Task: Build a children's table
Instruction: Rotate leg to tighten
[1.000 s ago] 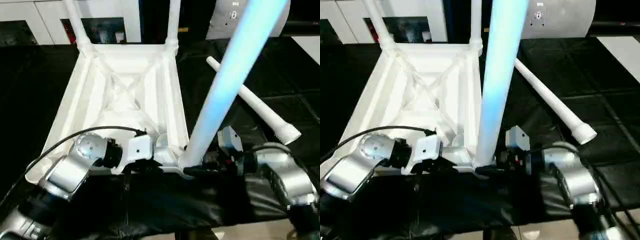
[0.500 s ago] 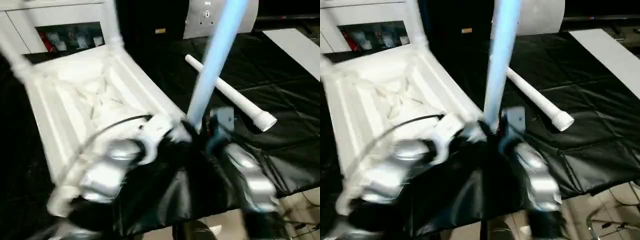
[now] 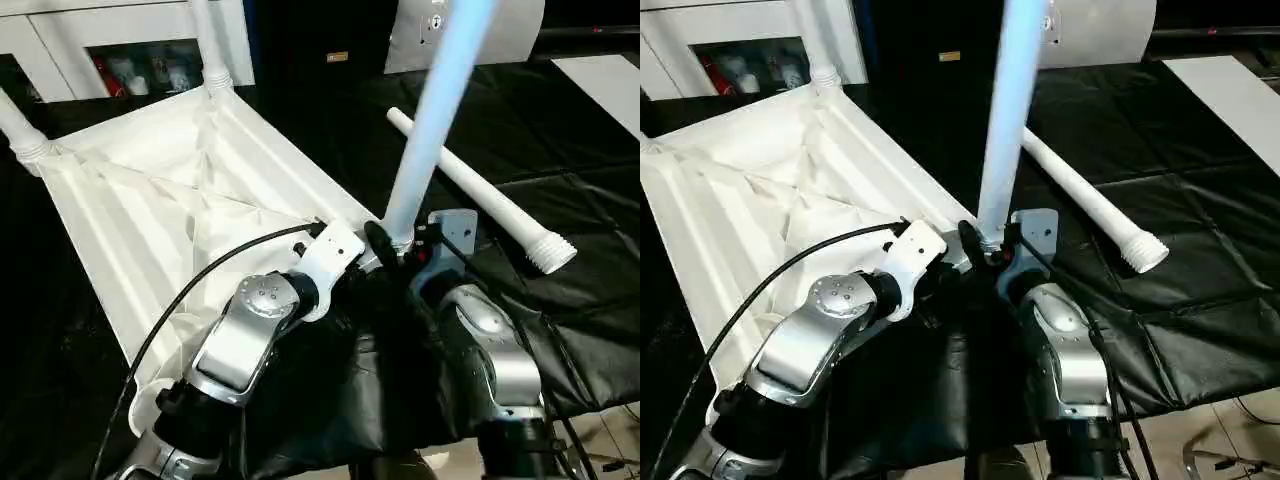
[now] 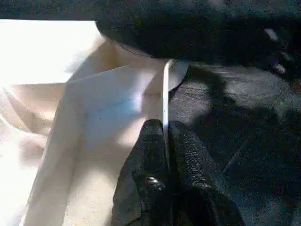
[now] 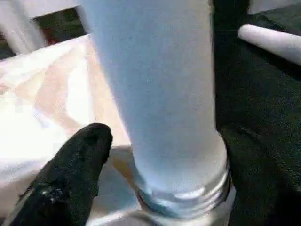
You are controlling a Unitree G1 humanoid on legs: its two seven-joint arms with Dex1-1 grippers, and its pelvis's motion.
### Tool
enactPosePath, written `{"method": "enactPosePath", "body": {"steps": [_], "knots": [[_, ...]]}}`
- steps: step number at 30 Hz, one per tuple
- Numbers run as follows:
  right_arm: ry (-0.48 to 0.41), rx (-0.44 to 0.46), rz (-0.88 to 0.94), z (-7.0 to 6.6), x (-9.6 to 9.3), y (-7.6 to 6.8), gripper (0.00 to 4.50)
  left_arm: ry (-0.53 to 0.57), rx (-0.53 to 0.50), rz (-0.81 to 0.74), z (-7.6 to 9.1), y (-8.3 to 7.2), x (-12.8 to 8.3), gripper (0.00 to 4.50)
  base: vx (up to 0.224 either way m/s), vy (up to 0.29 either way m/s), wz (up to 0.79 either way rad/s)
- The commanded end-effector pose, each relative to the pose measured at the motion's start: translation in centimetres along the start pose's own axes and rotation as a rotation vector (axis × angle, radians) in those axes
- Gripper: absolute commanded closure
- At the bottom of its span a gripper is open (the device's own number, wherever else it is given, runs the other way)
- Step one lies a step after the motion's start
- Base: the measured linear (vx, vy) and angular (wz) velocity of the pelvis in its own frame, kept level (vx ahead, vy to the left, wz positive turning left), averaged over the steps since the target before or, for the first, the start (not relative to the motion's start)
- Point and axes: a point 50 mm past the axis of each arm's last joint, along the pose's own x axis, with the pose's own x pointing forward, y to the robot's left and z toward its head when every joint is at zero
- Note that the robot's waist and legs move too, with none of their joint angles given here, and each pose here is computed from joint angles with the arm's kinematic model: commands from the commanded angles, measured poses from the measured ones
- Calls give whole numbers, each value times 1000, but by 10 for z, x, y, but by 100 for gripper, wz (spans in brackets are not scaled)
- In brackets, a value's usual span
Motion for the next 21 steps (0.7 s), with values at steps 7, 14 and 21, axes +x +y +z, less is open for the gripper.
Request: {"method": "enactPosePath", "body": {"steps": [7, 14, 21], "knots": [[-4, 3, 246, 13, -30, -19, 0, -70, -60, -90, 7, -1, -3, 395, 0, 0, 0], [-50, 6, 521, 35, -48, -20, 0, -214, -132, -136, 16, 1, -12, 343, 0, 0, 0], [-71, 16, 673, 53, -44, -12, 0, -95, -61, -112, -13, 27, -53, 343, 0, 0, 0]]}}
